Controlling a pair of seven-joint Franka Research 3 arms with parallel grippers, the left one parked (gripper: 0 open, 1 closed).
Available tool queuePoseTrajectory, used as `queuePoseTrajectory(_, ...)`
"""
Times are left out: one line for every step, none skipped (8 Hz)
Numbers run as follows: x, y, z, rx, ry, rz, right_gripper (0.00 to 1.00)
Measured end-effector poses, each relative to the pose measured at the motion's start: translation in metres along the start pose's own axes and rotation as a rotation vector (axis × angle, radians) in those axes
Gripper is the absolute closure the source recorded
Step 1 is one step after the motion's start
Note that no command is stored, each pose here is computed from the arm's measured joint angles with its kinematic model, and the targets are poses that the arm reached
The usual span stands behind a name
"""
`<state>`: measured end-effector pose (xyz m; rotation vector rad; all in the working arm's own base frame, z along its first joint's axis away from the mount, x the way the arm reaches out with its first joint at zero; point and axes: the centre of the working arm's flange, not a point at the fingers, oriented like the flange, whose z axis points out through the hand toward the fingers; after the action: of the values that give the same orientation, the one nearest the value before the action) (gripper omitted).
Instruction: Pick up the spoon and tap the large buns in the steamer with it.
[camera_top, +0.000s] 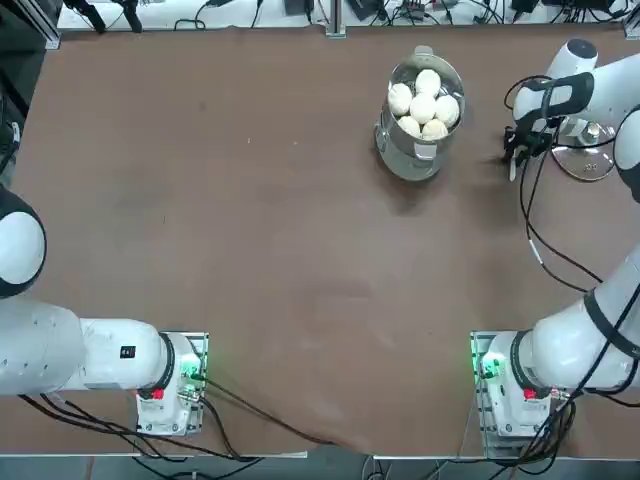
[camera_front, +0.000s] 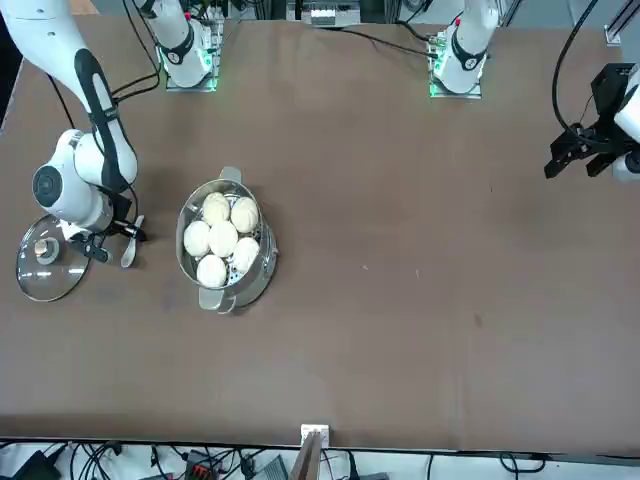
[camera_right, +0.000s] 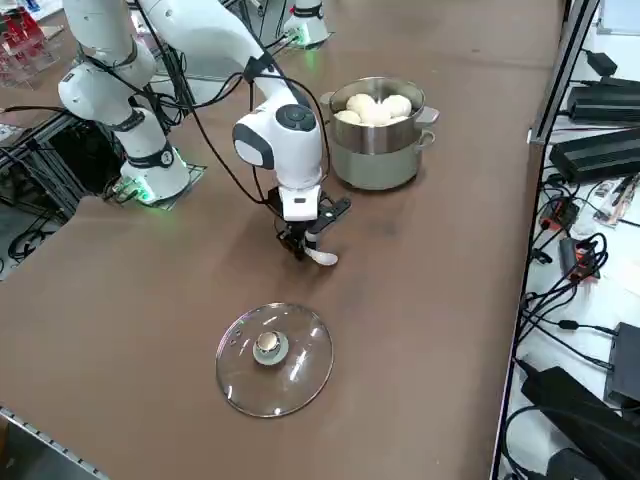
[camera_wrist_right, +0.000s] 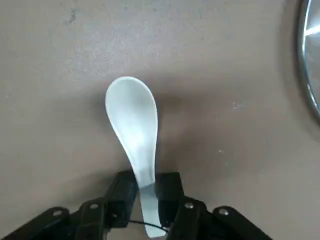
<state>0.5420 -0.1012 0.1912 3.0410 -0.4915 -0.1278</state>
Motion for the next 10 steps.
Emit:
queuePoseTrajectory(0.0000, 0.0000, 0.0000, 0.000, 0.000, 0.000, 0.68)
queuePoseTrajectory(0.0002, -0.0003, -0.0004, 0.000, 0.001, 0.000, 0.74)
queuePoseTrajectory(0.0004, -0.0004, -0.0005, 0.000, 0.000, 0.000, 0.75)
queuePoseTrajectory(0.0005, -0.0005, -0.0006, 0.001, 0.001, -0.001, 0.78)
queuePoseTrajectory(0.0007, -0.0006, -0.0010, 0.001, 0.001, 0.000, 0.81)
queuePoseTrajectory(0.0008, -0.0004, -0.0010, 0.001, 0.000, 0.000, 0.83)
queuePoseTrajectory(0.0009, -0.0003, -0.0011, 0.000, -0.001, 0.000, 0.83)
queuePoseTrajectory(0.0009, -0.0003, -0.0011, 0.000, -0.001, 0.000, 0.83)
queuePoseTrajectory(0.0009, -0.0002, -0.0012, 0.000, -0.002, 0.000, 0.83)
queuePoseTrajectory(0.0012, -0.0001, -0.0015, 0.000, -0.002, 0.000, 0.83)
